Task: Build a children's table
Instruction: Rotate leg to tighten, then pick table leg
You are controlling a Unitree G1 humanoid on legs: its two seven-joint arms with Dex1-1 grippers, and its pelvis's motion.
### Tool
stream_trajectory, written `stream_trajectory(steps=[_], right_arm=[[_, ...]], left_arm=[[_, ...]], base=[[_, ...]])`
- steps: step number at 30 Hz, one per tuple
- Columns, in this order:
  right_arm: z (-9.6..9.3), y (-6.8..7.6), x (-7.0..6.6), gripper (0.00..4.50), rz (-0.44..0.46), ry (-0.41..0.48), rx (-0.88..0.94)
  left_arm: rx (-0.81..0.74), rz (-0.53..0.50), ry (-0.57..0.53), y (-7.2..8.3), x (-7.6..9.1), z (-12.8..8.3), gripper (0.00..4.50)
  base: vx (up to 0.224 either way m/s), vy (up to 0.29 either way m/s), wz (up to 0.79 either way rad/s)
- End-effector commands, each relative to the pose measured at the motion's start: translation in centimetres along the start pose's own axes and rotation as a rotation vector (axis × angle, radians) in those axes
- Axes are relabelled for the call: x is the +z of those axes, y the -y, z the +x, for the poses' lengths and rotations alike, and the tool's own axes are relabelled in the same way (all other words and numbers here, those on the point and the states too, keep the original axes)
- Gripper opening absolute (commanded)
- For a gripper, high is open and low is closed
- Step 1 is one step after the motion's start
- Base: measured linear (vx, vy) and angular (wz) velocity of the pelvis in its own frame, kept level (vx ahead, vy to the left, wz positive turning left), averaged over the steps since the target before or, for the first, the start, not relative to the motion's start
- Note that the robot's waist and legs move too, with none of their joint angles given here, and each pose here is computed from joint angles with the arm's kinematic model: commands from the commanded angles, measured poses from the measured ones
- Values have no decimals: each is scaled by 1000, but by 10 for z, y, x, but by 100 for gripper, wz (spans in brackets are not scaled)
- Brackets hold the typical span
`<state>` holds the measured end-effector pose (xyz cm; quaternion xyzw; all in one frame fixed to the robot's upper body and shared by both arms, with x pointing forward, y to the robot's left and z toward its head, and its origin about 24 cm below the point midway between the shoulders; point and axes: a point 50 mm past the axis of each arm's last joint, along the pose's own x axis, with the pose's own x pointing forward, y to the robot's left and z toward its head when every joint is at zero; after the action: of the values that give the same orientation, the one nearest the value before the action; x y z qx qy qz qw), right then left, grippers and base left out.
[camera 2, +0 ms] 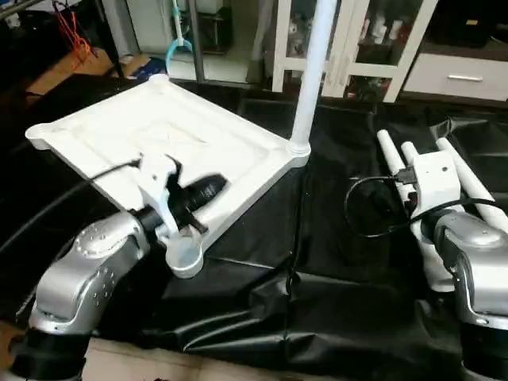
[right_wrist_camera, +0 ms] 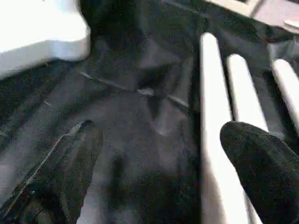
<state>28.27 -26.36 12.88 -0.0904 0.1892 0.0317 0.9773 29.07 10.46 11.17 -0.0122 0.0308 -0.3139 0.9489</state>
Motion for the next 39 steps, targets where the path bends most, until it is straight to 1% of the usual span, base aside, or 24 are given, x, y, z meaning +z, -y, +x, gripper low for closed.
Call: stream_trajectory(steps=[1, 2, 4, 5, 7, 8, 13, 14, 20, 21, 25, 27, 28, 29, 30, 31, 34, 35, 37, 38, 39], right_arm=[[-1, -12, 13, 442, -4, 75, 37], [-1, -12, 13, 442, -4, 76, 38], [1, -24, 9, 442, -9, 77, 64], [1, -25, 9, 442, -10, 75, 65], [2, -33, 2, 442, -15, 49, 87], [3, -35, -2, 442, -34, 32, 91], [3, -32, 0, 442, -24, 35, 75], [4, -31, 2, 442, -24, 36, 73], [7, -29, 3, 442, -41, 24, 84], [8, -29, 3, 442, -44, 16, 92], [18, -29, 1, 442, -46, -33, 123], [20, -29, 1, 442, -49, -43, 131], [20, -29, 1, 442, -49, -43, 131], [24, -29, 1, 442, -41, -51, 157], [24, -29, 1, 442, -41, -51, 157], [28, -29, 2, 442, -37, -58, 179], [32, -29, 4, 442, -40, -63, 198], [37, -29, 7, 442, -38, -74, 219], [45, -30, 8, 442, -79, -99, 222], [49, -31, 6, 442, -92, -128, 223], [49, -31, 6, 442, -92, -128, 223]], left_arm=[[24, 13, -21, 2, -4, 2, 89], [24, 13, -21, 2, -4, 2, 89], [35, 22, -20, 2, -5, 3, 89], [35, 22, -20, 2, -5, 3, 89], [41, 25, -18, 3, -5, 4, 89], [46, 32, -18, 4, -6, 4, 89], [48, 42, -18, 4, -6, 4, 89], [50, 25, -16, 4, -6, 5, 89], [57, 53, -40, 1, -7, 6, 89], [36, 57, -45, 2, -8, 5, 89], [-166, 111, -74, 11, -9, -4, 89], [-218, 125, -83, 14, -8, -6, 89], [-218, 125, -83, 14, -8, -6, 89], [-273, 136, -106, 17, -9, -9, 89], [-273, 136, -106, 17, -9, -9, 89], [-324, 152, -124, 19, -9, -11, 89], [-365, 153, -140, 22, -8, -13, 89], [-401, 155, -152, 24, -8, -14, 89], [-459, 152, -168, 27, -6, -16, 89], [-500, 143, -178, 29, -6, -18, 89], [-500, 143, -178, 29, -6, -18, 89]], base=[[11, -61, 5], [11, -61, 5], [20, -111, 2], [21, -130, -2], [10, -165, -8], [5, -172, -9], [-8, -128, -7], [4, -149, -7], [-31, -180, -17], [-59, -228, -14], [-56, -118, -12], [-69, -29, 1], [-56, 39, 11], [-56, 39, 11], [0, 0, 0], [0, 0, 0], [0, 0, 0], [0, 0, 0], [0, 0, 0], [0, 0, 0], [0, 0, 0]])
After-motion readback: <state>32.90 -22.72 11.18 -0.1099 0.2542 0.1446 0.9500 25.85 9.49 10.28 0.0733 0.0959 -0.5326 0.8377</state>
